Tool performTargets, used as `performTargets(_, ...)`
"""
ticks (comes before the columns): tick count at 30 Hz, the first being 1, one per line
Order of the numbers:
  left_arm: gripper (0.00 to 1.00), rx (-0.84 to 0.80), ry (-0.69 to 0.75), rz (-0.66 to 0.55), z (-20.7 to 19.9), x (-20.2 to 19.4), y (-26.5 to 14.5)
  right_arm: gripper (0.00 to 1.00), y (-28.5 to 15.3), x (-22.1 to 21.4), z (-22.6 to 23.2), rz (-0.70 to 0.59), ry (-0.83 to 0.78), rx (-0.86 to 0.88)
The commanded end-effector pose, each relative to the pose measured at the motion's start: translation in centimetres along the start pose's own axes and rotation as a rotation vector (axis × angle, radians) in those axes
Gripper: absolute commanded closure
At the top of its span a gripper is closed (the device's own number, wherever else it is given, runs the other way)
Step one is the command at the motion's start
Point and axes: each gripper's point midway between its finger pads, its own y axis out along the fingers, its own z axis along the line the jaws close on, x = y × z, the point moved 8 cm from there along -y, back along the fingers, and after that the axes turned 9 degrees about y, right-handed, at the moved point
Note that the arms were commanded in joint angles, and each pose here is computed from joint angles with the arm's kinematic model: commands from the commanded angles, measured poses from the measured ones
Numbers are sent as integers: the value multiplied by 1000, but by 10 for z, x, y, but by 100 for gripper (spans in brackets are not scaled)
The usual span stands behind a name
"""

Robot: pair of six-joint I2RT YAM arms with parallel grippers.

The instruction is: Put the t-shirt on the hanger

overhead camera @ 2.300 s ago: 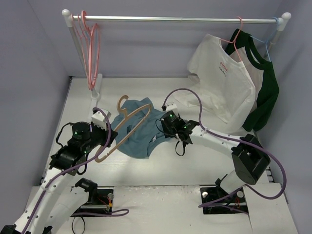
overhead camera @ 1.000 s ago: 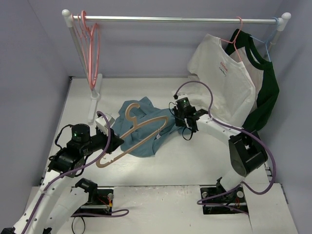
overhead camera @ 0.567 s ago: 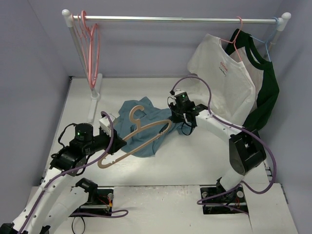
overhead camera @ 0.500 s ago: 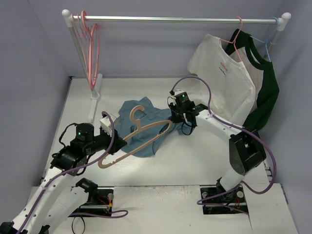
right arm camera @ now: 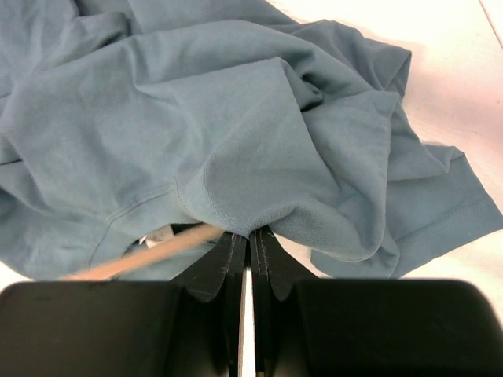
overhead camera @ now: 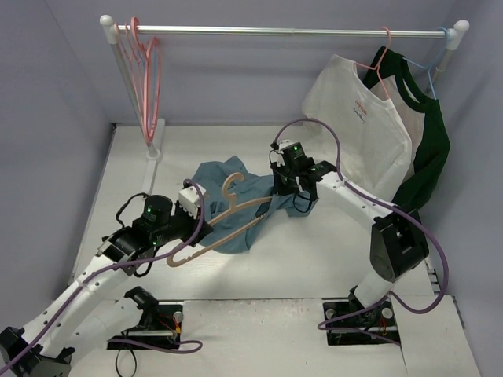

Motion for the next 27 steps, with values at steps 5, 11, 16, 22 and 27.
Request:
performTargets(5, 100, 51, 76, -308, -10, 59, -4, 96, -39, 37, 22, -96, -30, 101)
performTargets(11, 100, 63, 51, -443, -14, 62, -2, 95, -64, 52, 29, -143, -40, 119)
performTargets(16, 100, 39, 63, -515, -25, 61, 15, 95, -86, 72, 39, -185, -46, 147)
performTargets(22, 100, 168, 93, -640, -34, 68, 21, 95, -101, 82, 42, -205, -41, 142)
performTargets(27, 100, 201, 115, -685, -48, 73, 23, 95, -114, 91, 44, -237, -39, 125)
